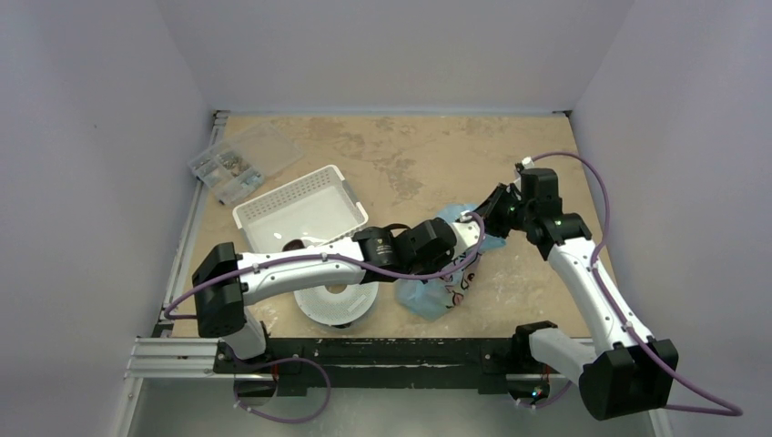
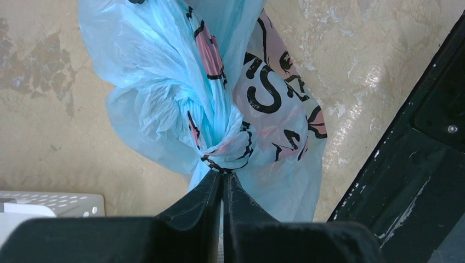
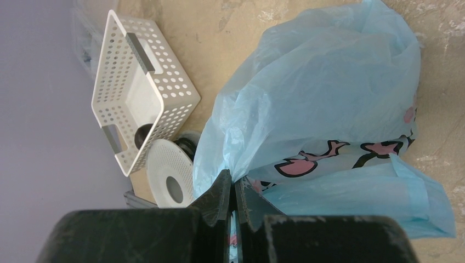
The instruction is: Take the fake fruits out of the plastic bag
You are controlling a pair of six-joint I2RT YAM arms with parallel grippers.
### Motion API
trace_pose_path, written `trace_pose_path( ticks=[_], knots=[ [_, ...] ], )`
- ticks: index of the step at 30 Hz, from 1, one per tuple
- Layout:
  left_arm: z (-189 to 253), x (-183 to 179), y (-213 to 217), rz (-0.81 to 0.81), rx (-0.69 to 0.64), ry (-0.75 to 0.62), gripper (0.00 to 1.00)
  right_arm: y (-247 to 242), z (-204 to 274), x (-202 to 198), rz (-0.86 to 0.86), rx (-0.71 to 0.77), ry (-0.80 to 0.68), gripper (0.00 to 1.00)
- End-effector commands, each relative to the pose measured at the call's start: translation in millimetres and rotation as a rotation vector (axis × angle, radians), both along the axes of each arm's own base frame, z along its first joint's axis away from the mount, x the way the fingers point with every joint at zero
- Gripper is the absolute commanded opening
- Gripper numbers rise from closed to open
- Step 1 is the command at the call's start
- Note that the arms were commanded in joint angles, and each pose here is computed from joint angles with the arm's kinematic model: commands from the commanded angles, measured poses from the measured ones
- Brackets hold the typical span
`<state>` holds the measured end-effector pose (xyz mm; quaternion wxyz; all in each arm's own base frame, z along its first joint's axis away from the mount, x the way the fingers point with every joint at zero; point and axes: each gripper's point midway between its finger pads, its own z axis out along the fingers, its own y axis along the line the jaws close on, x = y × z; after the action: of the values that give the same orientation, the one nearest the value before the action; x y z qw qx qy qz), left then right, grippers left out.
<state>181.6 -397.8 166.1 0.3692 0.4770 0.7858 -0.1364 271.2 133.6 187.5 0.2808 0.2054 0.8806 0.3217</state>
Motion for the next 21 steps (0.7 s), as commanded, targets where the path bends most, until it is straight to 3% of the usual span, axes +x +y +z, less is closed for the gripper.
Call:
trace_pose_path(
  ticks=[1,8,13,21],
  knots=[
    [20.6,3.3,-4.5,-0.013,-0.024,-0.042,0.0,2.2,17.4,14.3,-0.01,0.009,-0.061,0.0],
    [31.7,3.4,-0.5,-0.028,-0.052,-0.077,0.0,-46.5,4.2,33.3,-0.117,-0.229,-0.01,0.0],
    [39.5,-0.6,-0.5,-0.05,-0.091,-0.087,0.0,-99.6,-13.6,43.9,-0.215,-0.285,0.051,0.0],
    [50.6,-4.3,0.5,-0.063,-0.129,-0.093,0.0,-104.5,-7.1,52.8,-0.17,-0.343,0.014,0.0]
  ],
)
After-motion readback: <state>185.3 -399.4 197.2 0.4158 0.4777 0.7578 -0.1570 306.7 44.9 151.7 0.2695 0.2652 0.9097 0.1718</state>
